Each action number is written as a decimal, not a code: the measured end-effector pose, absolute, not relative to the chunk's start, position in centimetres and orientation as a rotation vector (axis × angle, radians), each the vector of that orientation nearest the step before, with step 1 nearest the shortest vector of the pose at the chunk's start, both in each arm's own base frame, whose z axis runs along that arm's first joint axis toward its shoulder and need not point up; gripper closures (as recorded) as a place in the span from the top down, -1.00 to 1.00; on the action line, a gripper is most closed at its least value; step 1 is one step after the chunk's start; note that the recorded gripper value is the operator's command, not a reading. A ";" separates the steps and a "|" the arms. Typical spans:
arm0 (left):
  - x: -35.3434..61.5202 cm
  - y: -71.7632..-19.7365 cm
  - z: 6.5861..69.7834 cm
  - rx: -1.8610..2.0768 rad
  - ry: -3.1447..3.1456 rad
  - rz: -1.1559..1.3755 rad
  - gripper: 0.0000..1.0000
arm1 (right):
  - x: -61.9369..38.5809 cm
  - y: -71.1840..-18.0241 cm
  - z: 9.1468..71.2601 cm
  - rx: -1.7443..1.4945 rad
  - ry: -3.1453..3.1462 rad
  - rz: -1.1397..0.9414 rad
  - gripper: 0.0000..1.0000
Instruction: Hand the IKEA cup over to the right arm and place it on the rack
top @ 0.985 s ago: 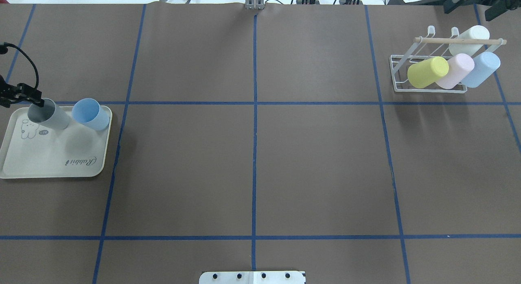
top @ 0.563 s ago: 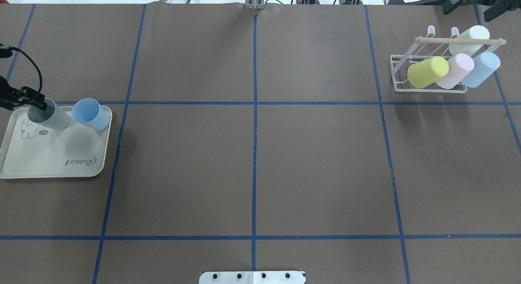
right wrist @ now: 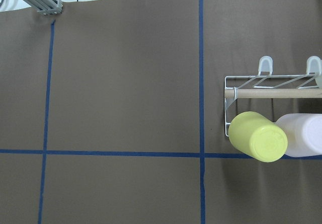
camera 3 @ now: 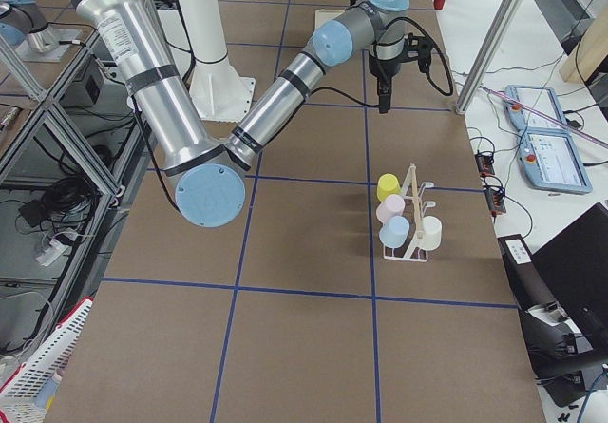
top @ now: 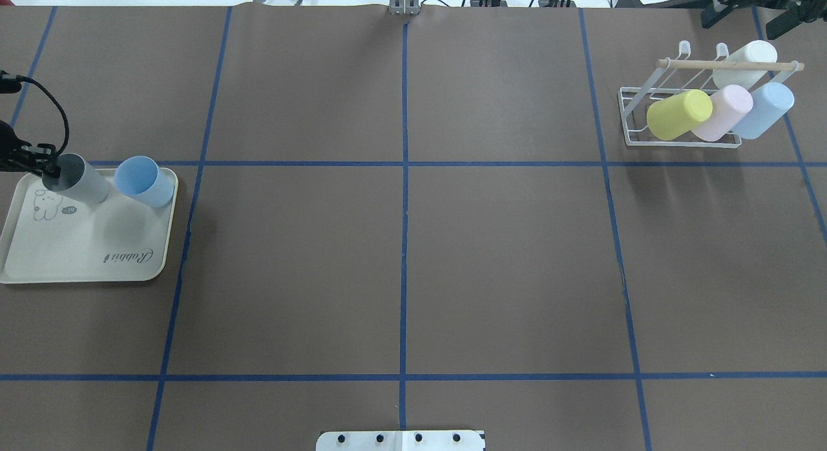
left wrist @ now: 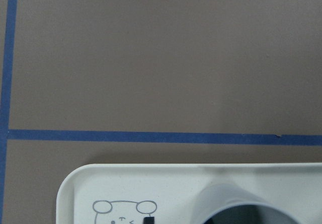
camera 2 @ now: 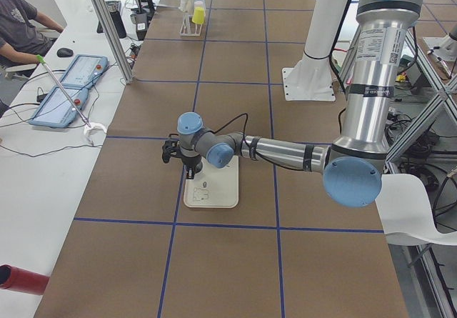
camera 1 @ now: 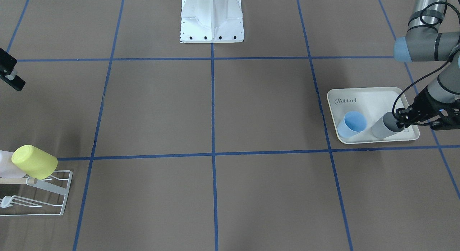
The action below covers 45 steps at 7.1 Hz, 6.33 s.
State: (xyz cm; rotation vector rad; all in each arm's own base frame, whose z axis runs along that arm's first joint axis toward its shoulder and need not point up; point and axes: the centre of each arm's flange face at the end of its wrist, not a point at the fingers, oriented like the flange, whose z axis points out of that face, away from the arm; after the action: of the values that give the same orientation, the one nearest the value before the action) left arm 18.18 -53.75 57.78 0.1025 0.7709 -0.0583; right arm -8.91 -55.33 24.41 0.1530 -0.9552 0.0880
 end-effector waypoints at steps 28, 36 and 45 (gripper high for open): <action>32.9 -36.5 29.9 -0.359 2.387 -0.402 -1.00 | -31.8 -35.5 21.5 -0.144 -2.156 0.213 0.98; 36.6 -31.9 27.7 -0.499 2.435 -0.357 -1.00 | -37.7 -30.8 19.9 -0.152 -2.294 0.197 0.98; 40.7 -28.8 26.4 -0.595 2.433 -0.364 -1.00 | -38.6 -30.3 19.9 -0.156 -2.280 0.205 0.98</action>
State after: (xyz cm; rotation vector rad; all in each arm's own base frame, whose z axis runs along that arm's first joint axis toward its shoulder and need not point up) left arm 40.73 -28.76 26.43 -0.5945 2.4330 -0.3643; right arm -38.58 -30.30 19.94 -0.1564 -2.2799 0.2052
